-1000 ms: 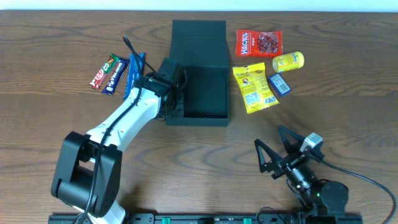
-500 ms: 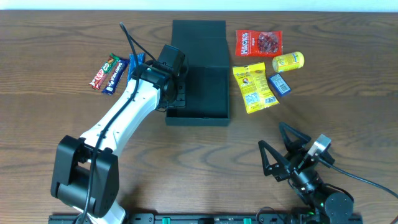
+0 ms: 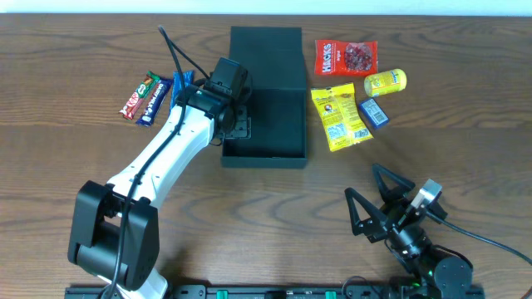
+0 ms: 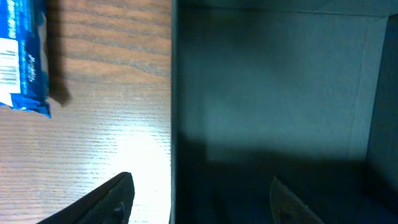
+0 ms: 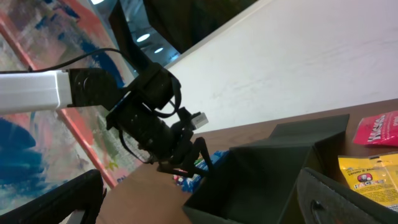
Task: Pack container
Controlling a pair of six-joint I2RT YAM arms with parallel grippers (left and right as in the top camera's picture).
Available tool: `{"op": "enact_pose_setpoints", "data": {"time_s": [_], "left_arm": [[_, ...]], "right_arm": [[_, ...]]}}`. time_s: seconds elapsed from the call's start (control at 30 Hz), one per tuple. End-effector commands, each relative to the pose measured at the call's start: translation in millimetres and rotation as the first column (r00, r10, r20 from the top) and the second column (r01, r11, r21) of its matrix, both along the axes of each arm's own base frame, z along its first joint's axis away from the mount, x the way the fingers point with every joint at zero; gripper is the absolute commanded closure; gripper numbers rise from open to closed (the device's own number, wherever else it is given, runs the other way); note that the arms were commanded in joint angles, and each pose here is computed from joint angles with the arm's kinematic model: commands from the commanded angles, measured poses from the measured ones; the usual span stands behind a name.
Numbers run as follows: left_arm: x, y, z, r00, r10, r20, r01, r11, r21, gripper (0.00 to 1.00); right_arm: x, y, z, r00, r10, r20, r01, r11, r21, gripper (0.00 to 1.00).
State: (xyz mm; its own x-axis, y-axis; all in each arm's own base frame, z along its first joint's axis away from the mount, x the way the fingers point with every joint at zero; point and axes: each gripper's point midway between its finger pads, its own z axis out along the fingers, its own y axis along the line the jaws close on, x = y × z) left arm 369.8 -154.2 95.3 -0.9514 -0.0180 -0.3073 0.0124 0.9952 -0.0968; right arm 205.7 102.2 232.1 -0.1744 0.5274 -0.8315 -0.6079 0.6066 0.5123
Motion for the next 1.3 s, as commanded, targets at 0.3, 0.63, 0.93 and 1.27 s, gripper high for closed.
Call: {"op": "enact_pose_setpoints", "data": {"time_s": [0.3,0.63,0.93,1.27], "left_arm": [[-7,-1,-16,1.0,-0.001,-0.004,0.001,1.0,-0.016,0.26],[-15,-13,-17,0.997,0.05,-0.062,-0.056,0.993,-0.108,0.27],[-22,-16,-18,0.993,0.066,-0.098,-0.079,0.988,-0.132,0.27],[-25,-22,-17,0.988,0.088,-0.127,-0.109,0.98,-0.169,0.27]], "right_arm": [[-2,-1,7,1.0,-0.001,0.023,0.001,1.0,-0.001,0.01],[-2,-1,7,1.0,0.0,0.023,0.0,1.0,-0.001,0.01],[-2,-1,7,1.0,0.0,0.023,0.0,1.0,-0.001,0.01],[-2,-1,7,1.0,0.0,0.023,0.0,1.0,-0.001,0.01]]}}
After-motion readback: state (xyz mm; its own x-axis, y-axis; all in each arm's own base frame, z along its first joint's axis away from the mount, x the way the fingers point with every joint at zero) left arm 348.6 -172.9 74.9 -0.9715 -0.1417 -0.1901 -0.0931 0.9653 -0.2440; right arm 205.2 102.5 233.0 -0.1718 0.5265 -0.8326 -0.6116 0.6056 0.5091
